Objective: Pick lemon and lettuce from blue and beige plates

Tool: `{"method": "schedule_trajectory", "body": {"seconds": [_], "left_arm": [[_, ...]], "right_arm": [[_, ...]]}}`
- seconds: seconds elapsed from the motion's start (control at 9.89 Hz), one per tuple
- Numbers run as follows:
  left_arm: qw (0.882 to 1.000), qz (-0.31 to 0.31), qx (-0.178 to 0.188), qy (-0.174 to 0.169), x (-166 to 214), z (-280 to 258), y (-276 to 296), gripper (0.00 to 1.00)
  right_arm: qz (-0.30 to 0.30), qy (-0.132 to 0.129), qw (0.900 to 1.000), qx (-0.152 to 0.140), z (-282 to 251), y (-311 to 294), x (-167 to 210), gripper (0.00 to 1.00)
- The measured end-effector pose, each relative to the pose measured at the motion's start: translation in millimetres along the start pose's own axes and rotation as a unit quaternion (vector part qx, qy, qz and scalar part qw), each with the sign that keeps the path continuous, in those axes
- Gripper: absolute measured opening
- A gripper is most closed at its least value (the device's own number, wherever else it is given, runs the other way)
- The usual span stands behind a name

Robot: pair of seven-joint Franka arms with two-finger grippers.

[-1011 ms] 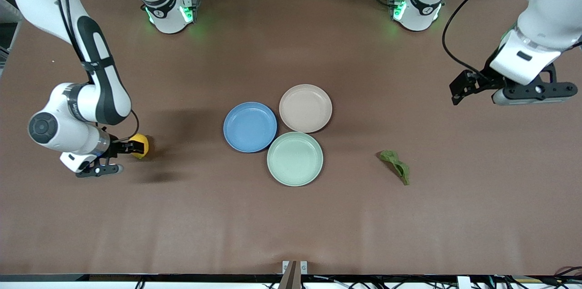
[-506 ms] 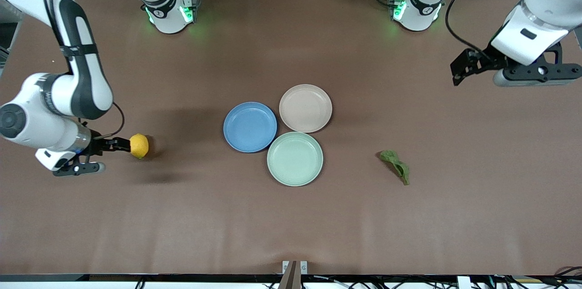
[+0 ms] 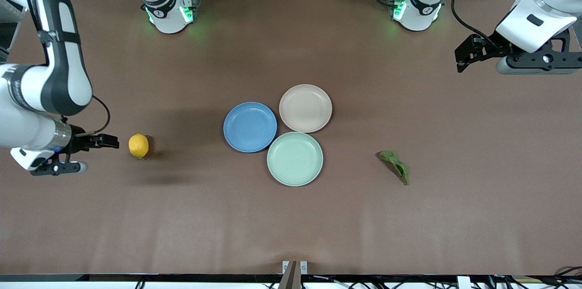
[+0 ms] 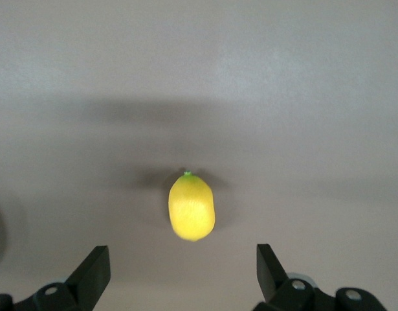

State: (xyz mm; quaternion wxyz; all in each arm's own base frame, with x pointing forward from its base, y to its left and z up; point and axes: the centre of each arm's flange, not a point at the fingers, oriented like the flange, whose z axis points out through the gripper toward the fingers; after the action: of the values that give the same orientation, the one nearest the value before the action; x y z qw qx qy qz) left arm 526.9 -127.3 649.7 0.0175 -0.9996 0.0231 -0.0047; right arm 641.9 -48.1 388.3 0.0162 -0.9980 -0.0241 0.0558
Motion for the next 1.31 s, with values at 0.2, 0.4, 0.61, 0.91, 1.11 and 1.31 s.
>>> {"method": "schedule_trajectory", "body": {"seconds": [0.2,0.4,0.61,0.91,1.11,1.31], "left_arm": [[1.0,-0.003,-0.005,-0.002,-1,-4,-2,1.0],[1.0,-0.004,-0.013,-0.005,-1,-4,-3,1.0],[1.0,-0.002,-0.013,-0.007,-2,-5,-2,1.0],[1.0,0.003,-0.013,-0.007,-3,-5,1,1.0],[1.0,0.004,-0.013,-0.007,-3,-5,2,1.0],[1.0,0.005,-0.013,-0.007,-3,-5,3,1.0]], "right_arm": [[0.005,0.005,1.0,0.005,-30,-3,-13,1.0],[0.006,0.006,1.0,0.011,-57,-5,-27,1.0],[0.007,0.007,1.0,0.018,-88,-9,-47,1.0],[0.008,0.027,0.999,0.021,-139,-6,-80,1.0],[0.01,0.043,0.999,0.02,-162,-3,-96,1.0],[0.014,0.051,0.998,0.022,-177,1,-107,1.0]]}}
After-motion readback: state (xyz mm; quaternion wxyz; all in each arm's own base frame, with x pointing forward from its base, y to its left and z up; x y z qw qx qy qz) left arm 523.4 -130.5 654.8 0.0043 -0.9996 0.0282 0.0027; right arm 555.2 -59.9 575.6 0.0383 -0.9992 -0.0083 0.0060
